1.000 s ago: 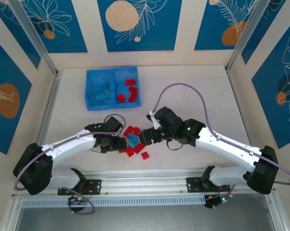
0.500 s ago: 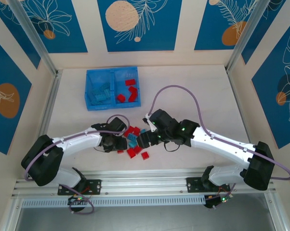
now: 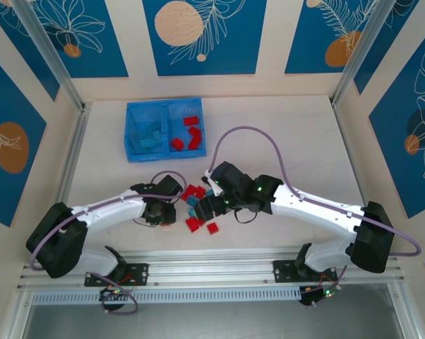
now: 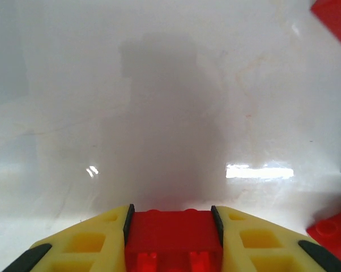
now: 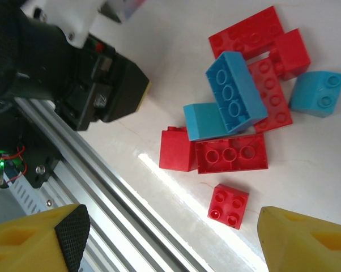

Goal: Sort the legos into containers by color

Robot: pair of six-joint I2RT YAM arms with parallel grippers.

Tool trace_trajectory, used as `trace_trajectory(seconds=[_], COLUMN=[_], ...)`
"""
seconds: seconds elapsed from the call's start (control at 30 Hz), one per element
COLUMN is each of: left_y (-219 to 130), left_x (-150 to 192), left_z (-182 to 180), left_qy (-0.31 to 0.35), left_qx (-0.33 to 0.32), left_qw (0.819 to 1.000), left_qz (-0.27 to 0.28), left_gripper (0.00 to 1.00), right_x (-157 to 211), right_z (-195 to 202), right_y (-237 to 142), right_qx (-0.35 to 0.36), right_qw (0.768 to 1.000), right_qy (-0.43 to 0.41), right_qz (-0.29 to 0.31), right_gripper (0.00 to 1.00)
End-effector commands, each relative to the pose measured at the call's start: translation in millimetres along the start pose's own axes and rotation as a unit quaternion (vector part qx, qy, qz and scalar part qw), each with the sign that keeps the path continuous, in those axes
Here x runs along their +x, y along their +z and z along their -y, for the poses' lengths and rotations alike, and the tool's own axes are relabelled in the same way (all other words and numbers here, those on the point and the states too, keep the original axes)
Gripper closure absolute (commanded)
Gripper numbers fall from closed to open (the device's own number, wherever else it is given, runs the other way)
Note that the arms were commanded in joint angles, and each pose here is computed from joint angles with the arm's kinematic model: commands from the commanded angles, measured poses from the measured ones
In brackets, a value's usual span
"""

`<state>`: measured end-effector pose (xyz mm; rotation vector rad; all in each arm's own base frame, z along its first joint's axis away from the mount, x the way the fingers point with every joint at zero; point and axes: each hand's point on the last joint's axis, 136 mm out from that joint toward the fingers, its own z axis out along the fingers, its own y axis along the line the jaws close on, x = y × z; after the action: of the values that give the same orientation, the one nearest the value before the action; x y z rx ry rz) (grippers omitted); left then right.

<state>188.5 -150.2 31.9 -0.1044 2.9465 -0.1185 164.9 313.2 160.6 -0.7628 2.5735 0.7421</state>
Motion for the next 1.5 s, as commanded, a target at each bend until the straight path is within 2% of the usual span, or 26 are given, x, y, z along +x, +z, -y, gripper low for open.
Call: trace_trajectory(seconds=[0.0, 0.07, 0.2, 0.33, 0.47, 0.63, 0.8, 0.87, 1.0, 1.13, 1.23, 1.3, 1.37, 1.47], left_y=[-36, -63, -120, -148, -137, -83, -50, -52, -86, -140, -184, -210, -221, -214], left_x=[-24, -51, -128, -204, -277, -341, -372, -376, -376, -357, -322, -286, -249, -194], left_z=[1, 10, 34, 54, 70, 71, 78, 79, 83, 86, 89, 89, 88, 91], left_qy=[0.011, 0.026, 0.058, 0.063, 0.054, 0.042, 0.024, 0.021, 0.021, 0.02, 0.019, 0.028, 0.04, 0.062], left_qx=[-0.002, 0.006, -0.008, -0.026, -0.039, -0.075, -0.037, -0.029, -0.006, 0.044, 0.107, 0.135, 0.147, 0.159], left_qw=[0.998, 0.992, 0.968, 0.944, 0.941, 0.95, 0.959, 0.96, 0.954, 0.946, 0.934, 0.925, 0.923, 0.928], left_qz=[0.063, 0.12, 0.246, 0.321, 0.332, 0.301, 0.28, 0.278, 0.298, 0.32, 0.341, 0.355, 0.355, 0.331], left_gripper=[0.74, 0.74, 0.74, 0.74, 0.74, 0.73, 0.55, 0.52, 0.48, 0.54, 0.55, 0.55, 0.56, 0.55], right_x=[-10, -17, -36, -44, -42, -33, -26, -25, -24, -28, -30, -31, -34, -40], right_z=[-15, -12, 6, 25, 34, 38, 39, 40, 41, 43, 49, 54, 58, 61], right_y=[-9, -14, -33, -57, -78, -91, -100, -103, -101, -94, -83, -70, -59, -36], right_qx=[-0.015, -0.003, 0.05, 0.088, 0.089, 0.08, 0.078, 0.08, 0.084, 0.088, 0.102, 0.111, 0.112, 0.099], right_qw=[1.0, 0.999, 0.993, 0.983, 0.975, 0.972, 0.971, 0.971, 0.971, 0.97, 0.971, 0.972, 0.973, 0.978], right_qy=[-0.017, -0.017, -0.001, 0.027, 0.051, 0.069, 0.073, 0.073, 0.074, 0.075, 0.079, 0.087, 0.099, 0.115], right_qz=[0.016, 0.039, 0.107, 0.161, 0.195, 0.211, 0.212, 0.212, 0.21, 0.213, 0.203, 0.187, 0.173, 0.146], right_gripper=[0.2, 0.2, 0.2, 0.2, 0.19, 0.18, 0.18, 0.18, 0.18, 0.17, 0.17, 0.17, 0.17, 0.17])
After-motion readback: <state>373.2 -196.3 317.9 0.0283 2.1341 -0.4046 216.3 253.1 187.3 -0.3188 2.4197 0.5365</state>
